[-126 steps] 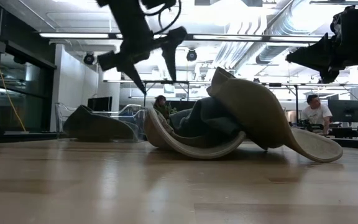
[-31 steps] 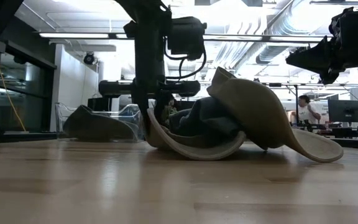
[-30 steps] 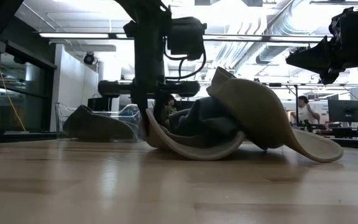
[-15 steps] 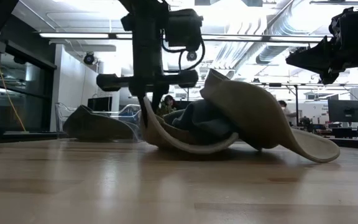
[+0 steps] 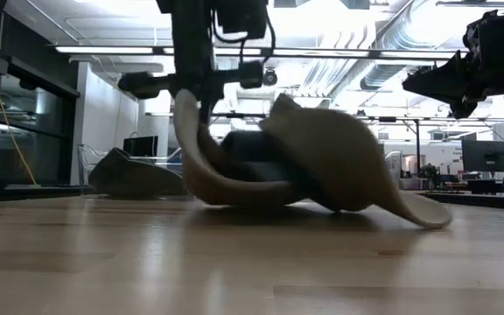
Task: Pick & Place hat
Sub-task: Put the left brown cap into the right transparent bin
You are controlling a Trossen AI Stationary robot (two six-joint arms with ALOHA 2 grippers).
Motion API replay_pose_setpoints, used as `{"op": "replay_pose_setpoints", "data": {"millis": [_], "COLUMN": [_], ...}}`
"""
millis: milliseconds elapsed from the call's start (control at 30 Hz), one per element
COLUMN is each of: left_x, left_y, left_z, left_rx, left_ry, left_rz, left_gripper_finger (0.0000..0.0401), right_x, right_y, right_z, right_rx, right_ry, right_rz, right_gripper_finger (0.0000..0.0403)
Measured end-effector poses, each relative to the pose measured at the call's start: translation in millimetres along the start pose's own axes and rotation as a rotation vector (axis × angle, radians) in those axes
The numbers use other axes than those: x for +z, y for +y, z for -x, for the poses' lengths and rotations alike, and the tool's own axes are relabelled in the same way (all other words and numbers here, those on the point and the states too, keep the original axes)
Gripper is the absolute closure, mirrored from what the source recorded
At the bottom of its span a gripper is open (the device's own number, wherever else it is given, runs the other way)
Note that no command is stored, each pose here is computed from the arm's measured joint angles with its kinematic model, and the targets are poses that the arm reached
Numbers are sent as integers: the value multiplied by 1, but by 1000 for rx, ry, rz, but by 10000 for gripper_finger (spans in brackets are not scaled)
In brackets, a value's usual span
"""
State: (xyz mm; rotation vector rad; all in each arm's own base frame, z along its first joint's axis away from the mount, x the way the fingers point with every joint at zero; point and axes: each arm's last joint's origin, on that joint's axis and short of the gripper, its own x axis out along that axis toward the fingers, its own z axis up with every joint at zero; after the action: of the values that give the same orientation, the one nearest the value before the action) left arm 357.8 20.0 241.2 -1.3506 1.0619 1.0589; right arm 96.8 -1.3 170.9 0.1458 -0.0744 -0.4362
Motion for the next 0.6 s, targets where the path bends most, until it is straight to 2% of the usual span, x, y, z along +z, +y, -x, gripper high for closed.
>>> {"op": "replay_pose_setpoints", "data": {"millis": [100, 167, 267, 367, 600], "left_x": [0, 0, 0, 0, 0], "left_y": [8, 3, 4, -4, -13], "left_z": [6, 16, 33, 61, 100], "left_rx": [37, -4, 50, -26, -104], "left_ry": [-8, -21, -54, -92, -147], "left_rz": [-1, -4, -44, -89, -159], "left_gripper_finger": [401, 401, 401, 401, 401], "right_x": [0, 0, 0, -1, 0], "right_y": [0, 0, 0, 0, 0], "right_z": [0, 0, 0, 0, 0], "right_rx": [0, 0, 0, -1, -1], "right_ry": [0, 0, 4, 6, 5], "right_rz": [0, 0, 3, 4, 4], "right_gripper_finger": [402, 402, 402, 402, 402]}}
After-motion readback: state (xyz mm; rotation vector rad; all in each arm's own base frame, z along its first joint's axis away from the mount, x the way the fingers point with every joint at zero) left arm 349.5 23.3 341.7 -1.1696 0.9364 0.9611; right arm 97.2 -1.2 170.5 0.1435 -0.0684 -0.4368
